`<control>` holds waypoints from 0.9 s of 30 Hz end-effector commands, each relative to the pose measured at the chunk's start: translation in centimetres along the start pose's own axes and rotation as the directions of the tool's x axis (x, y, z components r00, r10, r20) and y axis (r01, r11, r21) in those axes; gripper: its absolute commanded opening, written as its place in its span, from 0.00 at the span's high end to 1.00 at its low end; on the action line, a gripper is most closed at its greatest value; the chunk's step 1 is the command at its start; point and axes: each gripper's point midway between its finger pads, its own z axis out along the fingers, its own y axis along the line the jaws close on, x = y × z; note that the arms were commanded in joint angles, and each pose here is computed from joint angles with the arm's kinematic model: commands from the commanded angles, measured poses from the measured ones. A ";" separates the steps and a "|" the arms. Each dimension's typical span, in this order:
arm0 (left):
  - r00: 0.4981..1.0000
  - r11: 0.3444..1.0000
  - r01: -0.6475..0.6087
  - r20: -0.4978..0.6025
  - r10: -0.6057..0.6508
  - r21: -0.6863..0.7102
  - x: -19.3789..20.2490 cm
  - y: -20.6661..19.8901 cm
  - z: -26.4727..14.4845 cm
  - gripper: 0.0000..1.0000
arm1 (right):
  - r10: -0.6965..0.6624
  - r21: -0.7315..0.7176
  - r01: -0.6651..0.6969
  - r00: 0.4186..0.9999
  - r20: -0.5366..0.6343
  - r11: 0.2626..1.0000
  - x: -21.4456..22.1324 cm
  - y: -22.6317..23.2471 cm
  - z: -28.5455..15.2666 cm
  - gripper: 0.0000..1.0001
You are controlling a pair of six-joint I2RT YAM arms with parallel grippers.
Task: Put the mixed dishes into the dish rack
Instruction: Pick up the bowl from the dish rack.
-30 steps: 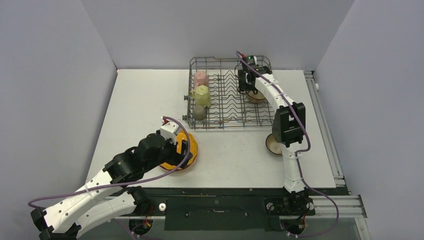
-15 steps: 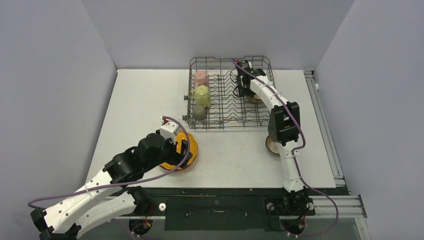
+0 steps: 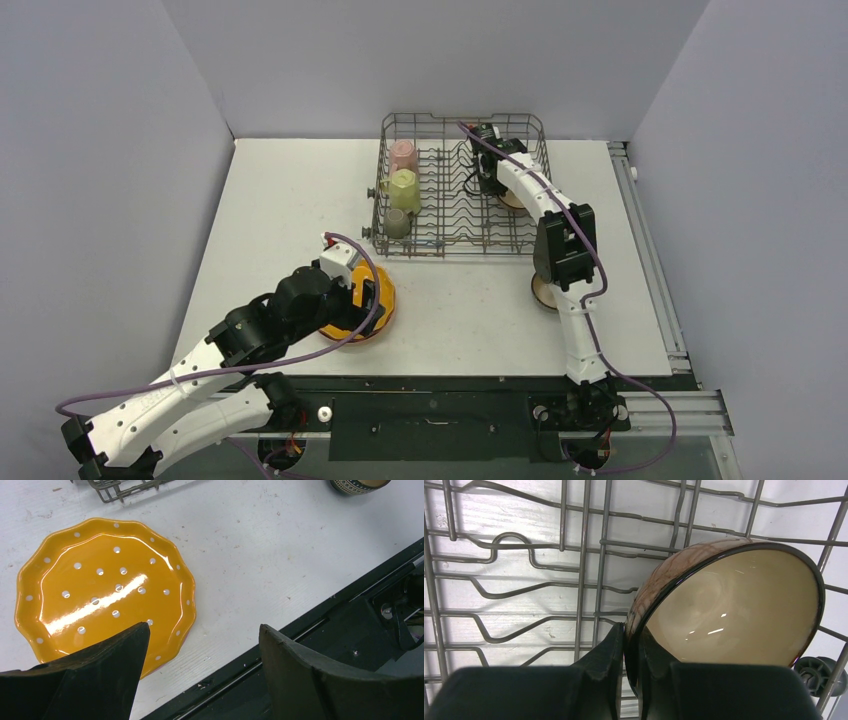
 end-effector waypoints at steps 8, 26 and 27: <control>0.999 1.000 -0.001 0.038 0.001 -0.012 -0.9 0.3 -0.2 0.23 | -0.064 0.045 0.056 0.980 0.186 0.997 -3.7 0.0 -7.6 1.00; 0.994 0.997 0.036 0.103 -0.029 -0.066 -1.7 1.6 -1.2 0.22 | -0.174 -0.013 0.190 0.923 0.344 0.982 0.0 2.8 -20.0 1.00; 0.994 0.997 0.037 0.106 -0.030 -0.068 -1.8 1.6 -1.2 0.21 | -0.184 -0.021 0.206 0.912 0.366 0.978 0.2 3.2 -21.1 1.00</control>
